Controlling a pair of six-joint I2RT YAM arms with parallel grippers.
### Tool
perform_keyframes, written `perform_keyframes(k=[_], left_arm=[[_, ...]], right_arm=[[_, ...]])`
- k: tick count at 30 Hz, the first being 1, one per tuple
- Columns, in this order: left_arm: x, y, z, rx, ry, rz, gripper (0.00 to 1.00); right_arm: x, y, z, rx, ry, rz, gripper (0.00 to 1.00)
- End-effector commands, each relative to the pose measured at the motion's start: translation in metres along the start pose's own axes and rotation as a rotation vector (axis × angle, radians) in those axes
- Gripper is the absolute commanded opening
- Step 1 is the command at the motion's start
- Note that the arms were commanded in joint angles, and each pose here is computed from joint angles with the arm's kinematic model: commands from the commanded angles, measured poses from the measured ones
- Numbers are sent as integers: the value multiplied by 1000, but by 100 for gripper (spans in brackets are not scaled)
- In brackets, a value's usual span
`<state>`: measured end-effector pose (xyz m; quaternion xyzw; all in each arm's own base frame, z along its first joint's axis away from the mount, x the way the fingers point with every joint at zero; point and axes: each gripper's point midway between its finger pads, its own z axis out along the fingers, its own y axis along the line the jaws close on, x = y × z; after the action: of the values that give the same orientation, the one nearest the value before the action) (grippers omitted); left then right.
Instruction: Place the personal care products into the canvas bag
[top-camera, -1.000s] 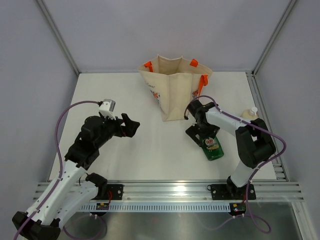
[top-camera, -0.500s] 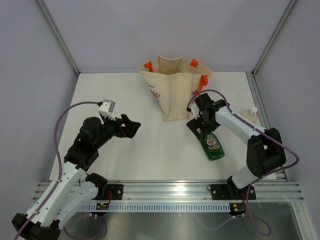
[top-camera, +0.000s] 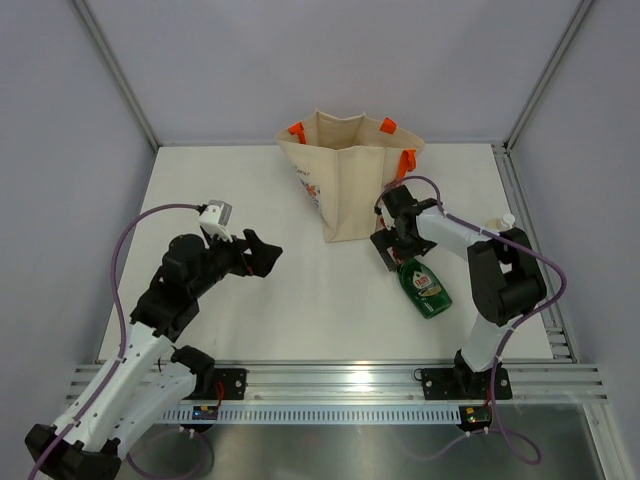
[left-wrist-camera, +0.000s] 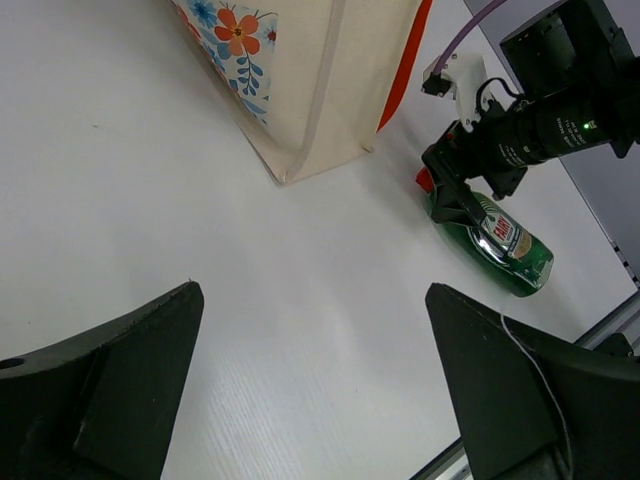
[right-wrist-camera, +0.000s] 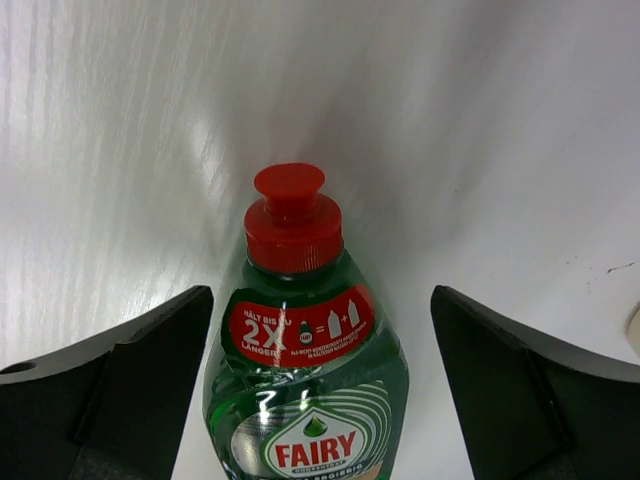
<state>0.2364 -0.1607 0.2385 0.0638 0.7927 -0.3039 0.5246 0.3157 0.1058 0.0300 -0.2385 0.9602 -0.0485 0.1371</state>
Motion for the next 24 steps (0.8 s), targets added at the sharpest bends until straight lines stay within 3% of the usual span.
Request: perform_keyframes(k=[1, 7, 14, 16, 17, 18, 20, 21, 23, 24], left_arm=[[-4, -4, 3, 25, -22, -10, 99], [-4, -5, 2, 22, -17, -9, 99], [-2, -7, 4, 35, -6, -19, 99], [-2, -7, 4, 35, -7, -23, 99], [-2, -8, 4, 37, -8, -26, 99], [-2, -8, 3, 38, -9, -26, 99], [-3, -8, 0, 38, -16, -28, 99], [-2, -8, 0, 38, -16, -28, 99], [-1, -8, -2, 38, -14, -28, 99], [-2, -8, -3, 38, -14, -28, 99]], right_arm=[[-28, -3, -8, -11, -99, 14, 99], [3, 20, 13, -140, 45, -58, 99], [2, 13, 12, -227, 72, -61, 100], [2, 7, 14, -202, 87, -68, 95], [5, 5, 16, -194, 98, -70, 89], [6, 3, 16, -181, 102, -74, 74], [9, 3, 15, -179, 88, -77, 55], [10, 3, 15, -180, 84, -80, 36], [11, 6, 11, -193, 57, -89, 21], [10, 10, 8, -217, 41, -92, 2]])
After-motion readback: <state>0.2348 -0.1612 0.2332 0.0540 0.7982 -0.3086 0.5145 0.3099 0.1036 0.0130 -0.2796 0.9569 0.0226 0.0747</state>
